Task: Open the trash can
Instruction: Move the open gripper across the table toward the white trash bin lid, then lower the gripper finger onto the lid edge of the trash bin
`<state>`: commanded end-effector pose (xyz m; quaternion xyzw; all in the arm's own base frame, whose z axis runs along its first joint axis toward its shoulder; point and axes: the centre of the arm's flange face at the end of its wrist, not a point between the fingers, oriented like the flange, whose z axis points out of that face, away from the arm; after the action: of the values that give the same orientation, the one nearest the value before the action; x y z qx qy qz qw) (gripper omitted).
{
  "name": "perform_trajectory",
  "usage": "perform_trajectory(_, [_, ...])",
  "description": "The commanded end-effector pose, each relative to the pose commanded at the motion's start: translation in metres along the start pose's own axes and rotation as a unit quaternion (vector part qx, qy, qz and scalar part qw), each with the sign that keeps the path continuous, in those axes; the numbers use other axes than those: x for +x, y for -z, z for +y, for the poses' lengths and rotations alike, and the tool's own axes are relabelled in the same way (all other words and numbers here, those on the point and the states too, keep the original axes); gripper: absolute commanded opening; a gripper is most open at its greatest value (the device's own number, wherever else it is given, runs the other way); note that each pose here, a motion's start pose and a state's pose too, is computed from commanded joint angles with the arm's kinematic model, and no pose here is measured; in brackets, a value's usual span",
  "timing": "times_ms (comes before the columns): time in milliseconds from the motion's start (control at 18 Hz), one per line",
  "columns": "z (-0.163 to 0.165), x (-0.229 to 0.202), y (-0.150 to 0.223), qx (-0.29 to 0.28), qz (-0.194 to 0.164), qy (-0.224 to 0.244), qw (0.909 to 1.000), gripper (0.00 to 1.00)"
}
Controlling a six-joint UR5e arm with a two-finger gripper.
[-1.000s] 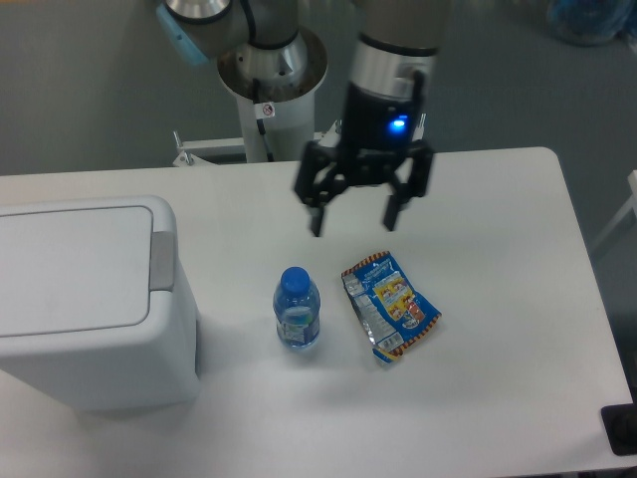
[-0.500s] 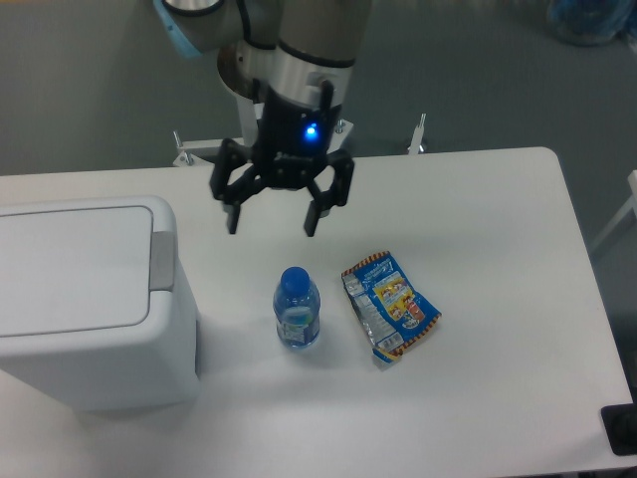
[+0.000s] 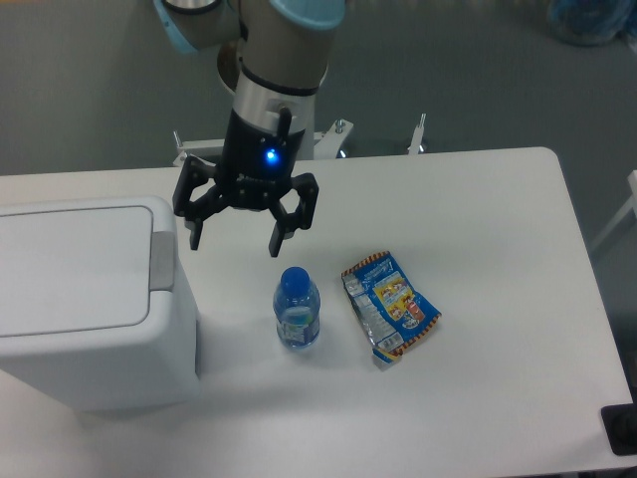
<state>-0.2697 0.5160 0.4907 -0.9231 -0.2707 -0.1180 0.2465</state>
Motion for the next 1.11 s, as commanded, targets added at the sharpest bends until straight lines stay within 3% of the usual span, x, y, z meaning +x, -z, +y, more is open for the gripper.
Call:
perform_trajectory(278, [-0.001,0.005,-0.019,-0.013,0.004,-0.007,0.9999,1.00])
perform_trajectory(1111, [0.004,0.013,-0.026,-0.020,0.007,-0.012,0.9997,1.00])
